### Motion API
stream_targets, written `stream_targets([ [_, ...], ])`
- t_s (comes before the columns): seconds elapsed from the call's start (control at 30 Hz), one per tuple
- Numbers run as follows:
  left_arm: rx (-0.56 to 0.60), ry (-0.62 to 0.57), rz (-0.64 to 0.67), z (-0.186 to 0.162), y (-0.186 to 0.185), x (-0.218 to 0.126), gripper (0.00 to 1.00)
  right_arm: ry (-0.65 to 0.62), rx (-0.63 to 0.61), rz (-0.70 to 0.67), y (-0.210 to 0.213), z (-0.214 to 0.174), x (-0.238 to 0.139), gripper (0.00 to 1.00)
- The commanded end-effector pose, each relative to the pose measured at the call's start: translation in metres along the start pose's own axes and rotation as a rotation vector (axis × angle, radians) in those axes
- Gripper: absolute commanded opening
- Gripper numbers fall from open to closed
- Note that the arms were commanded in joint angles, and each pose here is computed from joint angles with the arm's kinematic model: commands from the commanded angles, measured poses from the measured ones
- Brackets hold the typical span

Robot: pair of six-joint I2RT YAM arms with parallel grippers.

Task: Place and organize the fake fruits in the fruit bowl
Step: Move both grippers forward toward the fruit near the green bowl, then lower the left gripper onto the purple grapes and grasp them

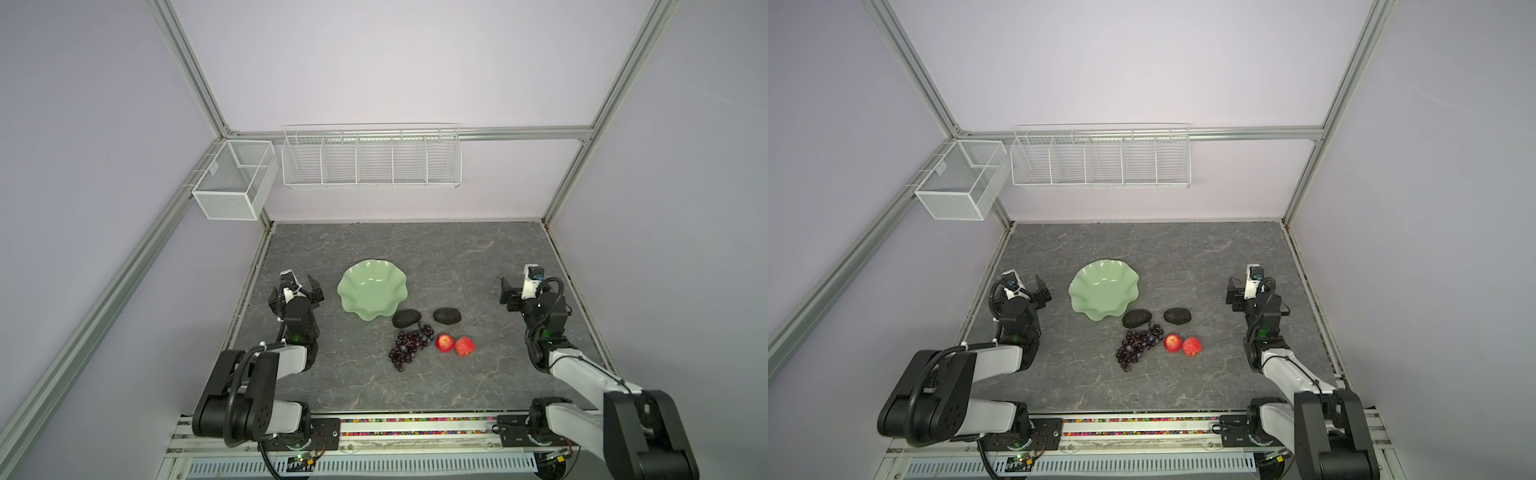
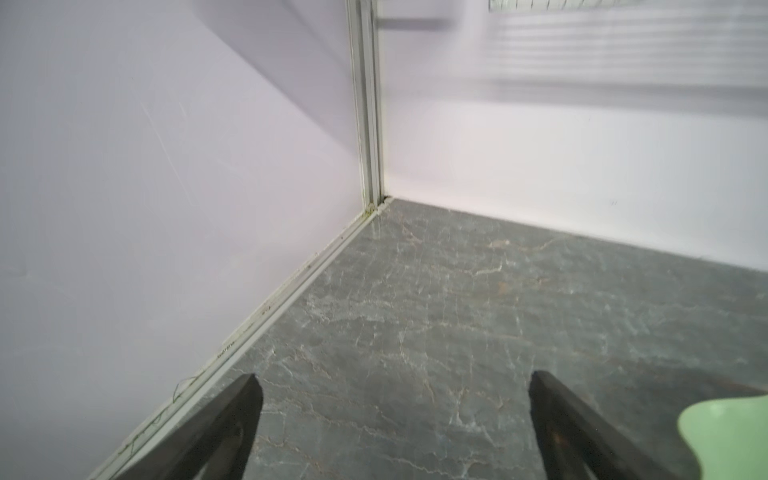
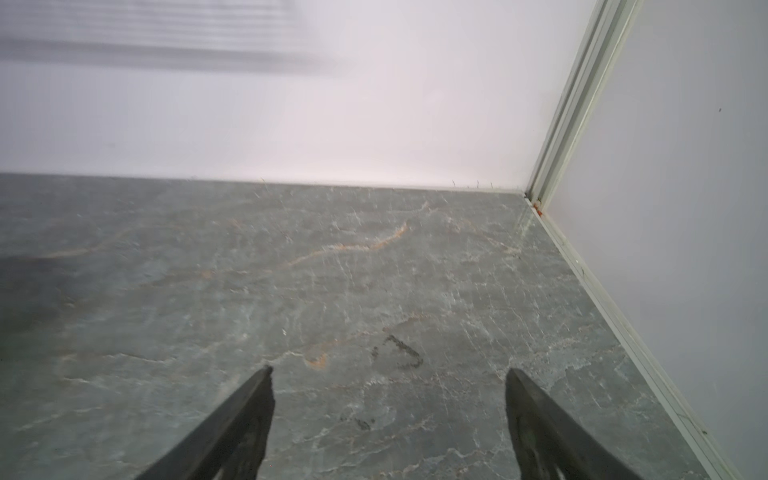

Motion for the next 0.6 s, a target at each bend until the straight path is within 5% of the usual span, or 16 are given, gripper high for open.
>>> stream_targets([
  [0.0,0.046,-0.009,-0.049,0.017,-0.008,-0.020,0.97,0.169,0.062,0.032,0.027,-0.013,-0.010,0.88],
  [0.13,0.055,0.087,-0.279,0.052,-0.046,-0.046,0.91,0.341,-0.007,0.310,0.101,-0.042,-0.030,0.88],
  [0.27,0.023,0.163,-0.712,0.064,-0.129,-0.109,0.87,0.476,-0.101,0.631,0.156,-0.075,-0.071,0.88],
  [0.57,0.193,0.327,-1.167,0.025,-0.189,-0.219,0.84,0.431,-0.109,0.790,0.172,-0.075,-0.110,0.88],
])
Point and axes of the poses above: each gripper's point midway between its finger pads, its own x axis out along the fingers, its own y axis along the line the jaws close on, z = x × y, the point moved 1 cm from there along -x, back along the fingers, and after that the axes turned 14 degrees about x, right-handed, at the moved point
